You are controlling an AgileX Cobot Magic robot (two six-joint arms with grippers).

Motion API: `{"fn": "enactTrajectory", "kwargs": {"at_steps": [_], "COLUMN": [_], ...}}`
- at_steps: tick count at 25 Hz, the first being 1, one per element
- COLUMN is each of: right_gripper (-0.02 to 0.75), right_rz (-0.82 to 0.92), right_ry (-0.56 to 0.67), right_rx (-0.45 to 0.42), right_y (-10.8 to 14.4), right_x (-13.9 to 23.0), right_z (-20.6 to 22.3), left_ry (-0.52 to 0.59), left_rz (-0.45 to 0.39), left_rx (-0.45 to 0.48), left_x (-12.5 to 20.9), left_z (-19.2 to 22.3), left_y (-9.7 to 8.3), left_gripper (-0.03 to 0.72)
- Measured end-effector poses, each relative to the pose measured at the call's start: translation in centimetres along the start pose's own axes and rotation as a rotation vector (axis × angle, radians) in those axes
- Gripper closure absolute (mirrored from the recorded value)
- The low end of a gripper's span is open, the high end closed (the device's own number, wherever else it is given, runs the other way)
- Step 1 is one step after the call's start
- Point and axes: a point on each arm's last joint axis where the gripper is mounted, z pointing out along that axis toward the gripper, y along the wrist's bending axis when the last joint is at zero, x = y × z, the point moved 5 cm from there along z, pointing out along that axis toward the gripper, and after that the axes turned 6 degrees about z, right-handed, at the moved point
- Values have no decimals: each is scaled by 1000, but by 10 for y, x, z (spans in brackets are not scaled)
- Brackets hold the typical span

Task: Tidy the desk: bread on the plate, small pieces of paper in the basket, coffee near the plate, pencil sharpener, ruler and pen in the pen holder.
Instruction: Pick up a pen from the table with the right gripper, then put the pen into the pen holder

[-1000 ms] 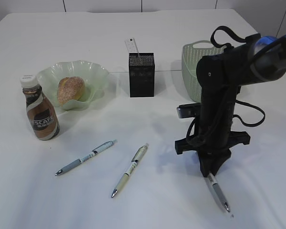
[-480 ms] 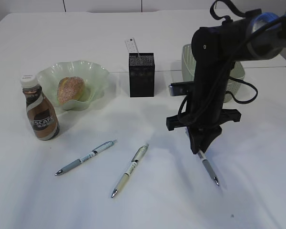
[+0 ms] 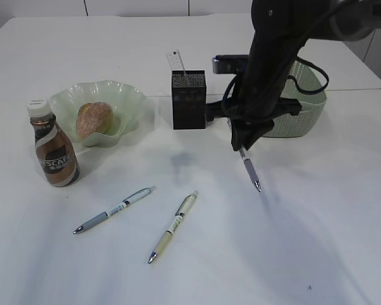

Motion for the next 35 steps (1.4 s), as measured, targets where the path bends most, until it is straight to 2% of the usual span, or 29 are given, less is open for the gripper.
{"fn": "enactTrajectory", "kwargs": {"at_steps": [4, 5, 6, 8, 12, 15, 16, 18, 28, 35], "right_gripper": [602, 602, 602, 602, 602, 602, 602, 602, 603, 603], "right_rz": [-3, -10, -13, -13, -15, -14, -16, -22, -90, -182], "right_ry": [-35, -161, -219, -264, -482, -513, -605, -684, -1020, -1150], "right_rx": [-11, -49, -66, -79, -143, -154, -176, -191, -223, -206], "right_y": [2, 10, 13, 15, 24, 26, 28, 30, 37, 41], "right_x": [-6, -27, -36, -43, -72, -76, -87, -96, -128, -145], "right_z": [-5, -19, -24, -29, -46, -48, -55, -61, -88, -62], "left_ry": [-8, -8, -8, -14, -33, -50, -55, -63, -113, -139], "left_rz": [0, 0, 0, 0, 0, 0, 0, 2, 27, 29], "left_rx": [-1, -1, -1, -2, -4, -6, -7, -10, -44, -48], "left_x": [-1, -1, -1, -2, -5, -7, -8, -9, -16, -20], "left_z": [0, 0, 0, 0, 0, 0, 0, 0, -1, -2], "left_y": [0, 0, 0, 0, 1, 1, 1, 1, 6, 6], "left_gripper": [312, 312, 312, 312, 312, 312, 312, 312, 312, 315]}}
